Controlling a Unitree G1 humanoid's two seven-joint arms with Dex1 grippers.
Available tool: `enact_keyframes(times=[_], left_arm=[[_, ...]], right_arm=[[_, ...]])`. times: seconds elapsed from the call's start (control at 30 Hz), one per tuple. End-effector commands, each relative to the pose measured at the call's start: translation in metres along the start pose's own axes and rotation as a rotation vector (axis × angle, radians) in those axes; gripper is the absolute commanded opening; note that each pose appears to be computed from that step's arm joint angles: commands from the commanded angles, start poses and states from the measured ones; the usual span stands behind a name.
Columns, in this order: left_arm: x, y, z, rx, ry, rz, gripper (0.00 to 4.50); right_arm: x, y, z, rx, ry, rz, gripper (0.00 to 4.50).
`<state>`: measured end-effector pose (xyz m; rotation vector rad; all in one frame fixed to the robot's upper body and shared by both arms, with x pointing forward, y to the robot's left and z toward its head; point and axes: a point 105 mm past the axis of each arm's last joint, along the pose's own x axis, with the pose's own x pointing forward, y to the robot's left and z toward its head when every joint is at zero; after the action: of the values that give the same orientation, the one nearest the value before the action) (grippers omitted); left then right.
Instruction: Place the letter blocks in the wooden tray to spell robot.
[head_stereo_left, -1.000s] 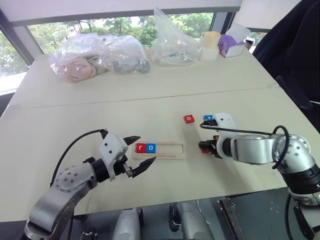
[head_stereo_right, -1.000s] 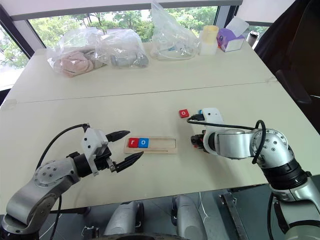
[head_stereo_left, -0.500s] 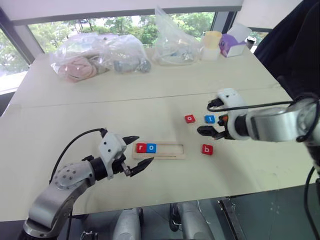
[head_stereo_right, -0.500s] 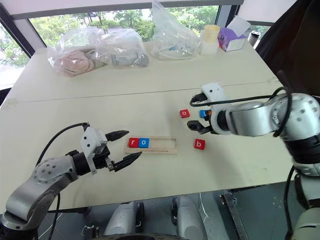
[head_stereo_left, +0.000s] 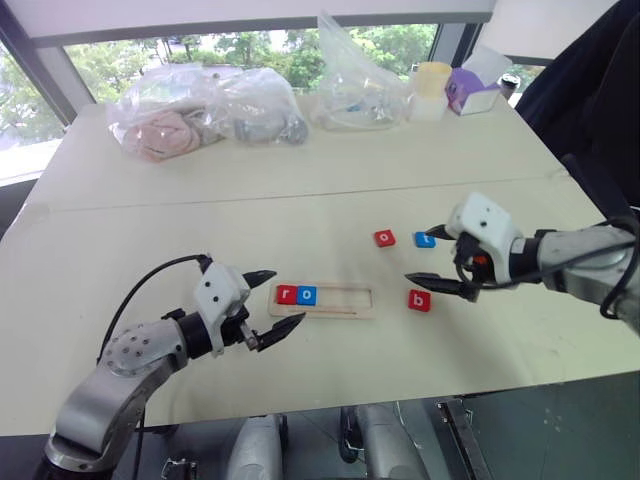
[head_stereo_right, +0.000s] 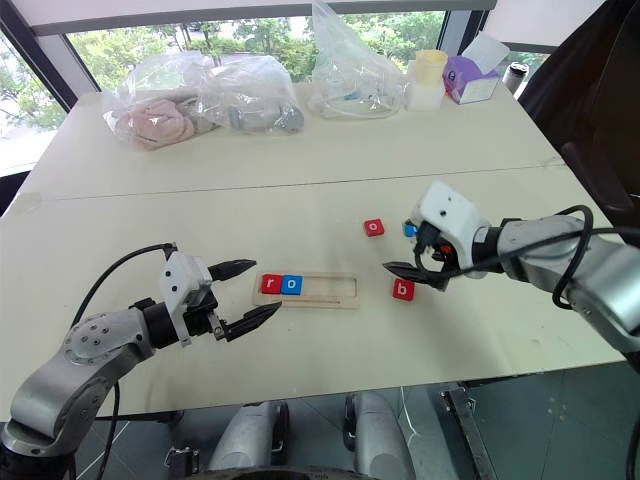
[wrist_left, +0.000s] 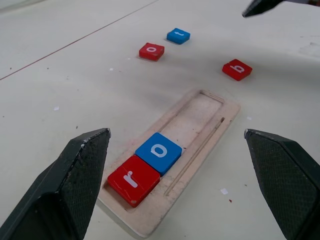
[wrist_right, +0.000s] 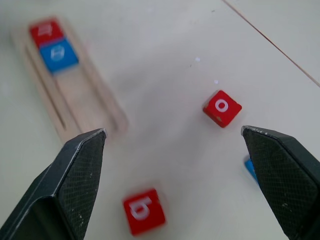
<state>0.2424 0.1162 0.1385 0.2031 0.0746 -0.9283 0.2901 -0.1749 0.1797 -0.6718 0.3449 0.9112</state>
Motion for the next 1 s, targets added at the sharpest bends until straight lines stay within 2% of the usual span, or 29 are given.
enact_keyframes(times=[0.03, 0.2, 0.37, 0.63, 1.0], left_arm=[[-0.002, -0.001, 0.01, 0.041, -0.031, 0.002, 4.5], [-0.002, -0.002, 0.01, 0.044, -0.029, 0.0, 4.5], [-0.004, -0.002, 0.01, 0.05, -0.017, -0.012, 4.5], [-0.011, -0.001, 0.01, 0.068, 0.005, -0.021, 4.5], [-0.021, 0.004, 0.007, 0.09, 0.039, -0.011, 4.5]], right_arm=[[-0.004, 0.003, -0.012, -0.115, 0.017, 0.067, 4.45], [-0.005, 0.003, -0.028, -0.122, -0.005, 0.135, 4.45], [0.006, -0.006, -0.04, -0.041, -0.068, 0.178, 4.45], [0.02, 0.002, -0.057, 0.021, -0.064, 0.247, 4.45], [0.036, 0.017, -0.077, 0.063, -0.054, 0.223, 4.45]])
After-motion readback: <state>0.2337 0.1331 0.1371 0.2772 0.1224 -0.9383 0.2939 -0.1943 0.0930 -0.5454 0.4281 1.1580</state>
